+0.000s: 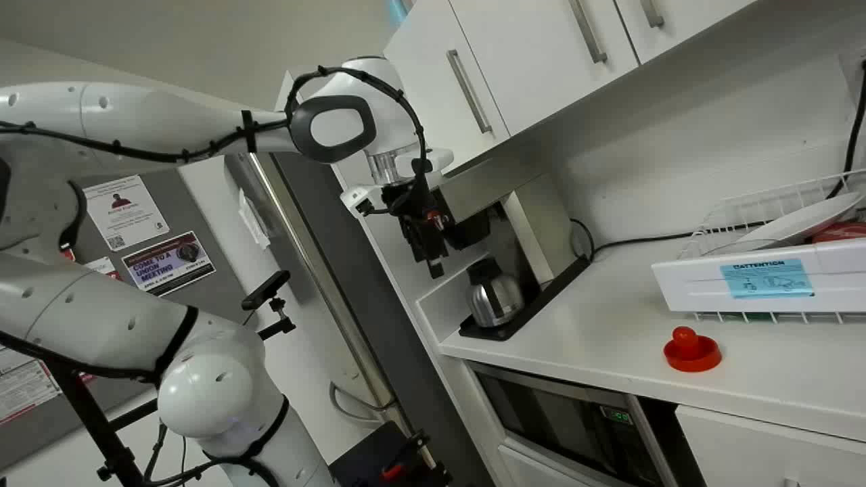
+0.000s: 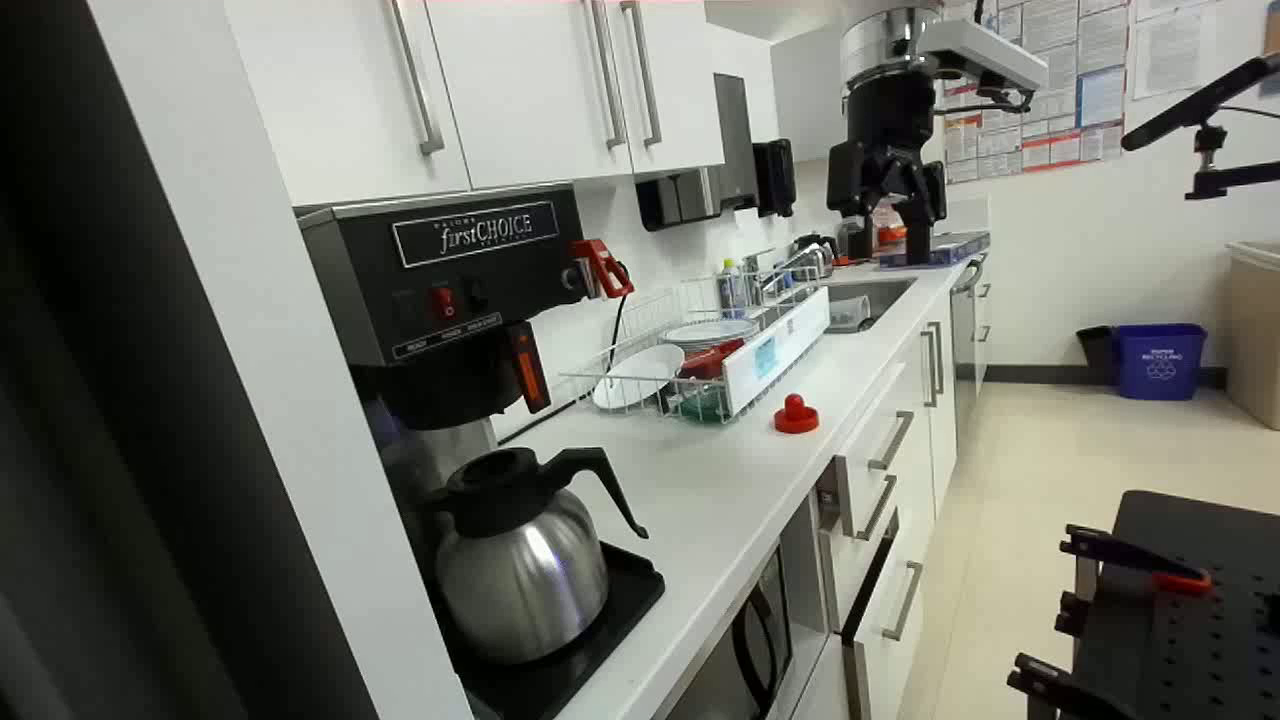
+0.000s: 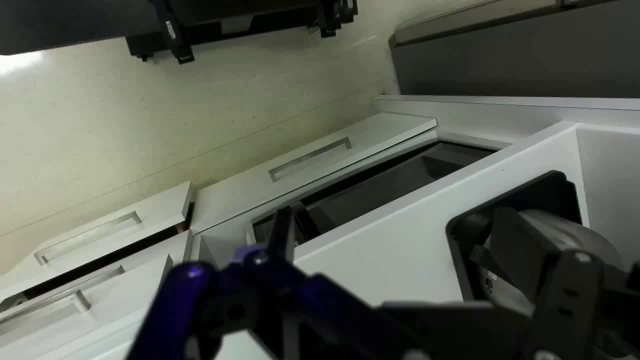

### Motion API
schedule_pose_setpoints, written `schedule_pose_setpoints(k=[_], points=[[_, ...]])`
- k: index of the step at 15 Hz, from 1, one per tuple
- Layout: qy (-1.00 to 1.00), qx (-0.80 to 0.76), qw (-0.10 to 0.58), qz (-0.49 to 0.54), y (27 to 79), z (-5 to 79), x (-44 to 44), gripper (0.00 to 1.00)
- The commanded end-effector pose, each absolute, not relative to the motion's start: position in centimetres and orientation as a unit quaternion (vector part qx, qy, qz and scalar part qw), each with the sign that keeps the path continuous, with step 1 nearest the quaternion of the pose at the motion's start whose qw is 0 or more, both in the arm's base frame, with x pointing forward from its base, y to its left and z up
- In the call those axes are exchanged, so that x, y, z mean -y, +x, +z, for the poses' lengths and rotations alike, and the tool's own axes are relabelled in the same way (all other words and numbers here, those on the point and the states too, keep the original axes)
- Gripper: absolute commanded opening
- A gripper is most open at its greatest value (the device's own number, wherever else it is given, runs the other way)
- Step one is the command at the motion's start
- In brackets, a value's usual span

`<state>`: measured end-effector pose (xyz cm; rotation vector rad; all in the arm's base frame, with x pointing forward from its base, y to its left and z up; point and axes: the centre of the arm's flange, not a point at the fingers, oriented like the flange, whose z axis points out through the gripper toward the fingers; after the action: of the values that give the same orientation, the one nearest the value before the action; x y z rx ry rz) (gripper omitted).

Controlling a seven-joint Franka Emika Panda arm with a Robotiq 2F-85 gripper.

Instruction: Open the topmost drawer

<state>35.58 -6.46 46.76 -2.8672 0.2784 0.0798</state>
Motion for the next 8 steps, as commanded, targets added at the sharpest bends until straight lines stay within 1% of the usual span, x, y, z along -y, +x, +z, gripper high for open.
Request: schedule_pose_setpoints(k=[1, 5, 8], points=[[-0.987, -0.096, 0.13, 0.027, 35.6, 46.8, 6.5, 1.0], [-0.987, -0.096, 0.13, 0.027, 35.6, 46.8, 6.5, 1.0], [-0.978, -0.167, 0.123, -0.022, 36.3, 47.1, 10.6, 1.0]])
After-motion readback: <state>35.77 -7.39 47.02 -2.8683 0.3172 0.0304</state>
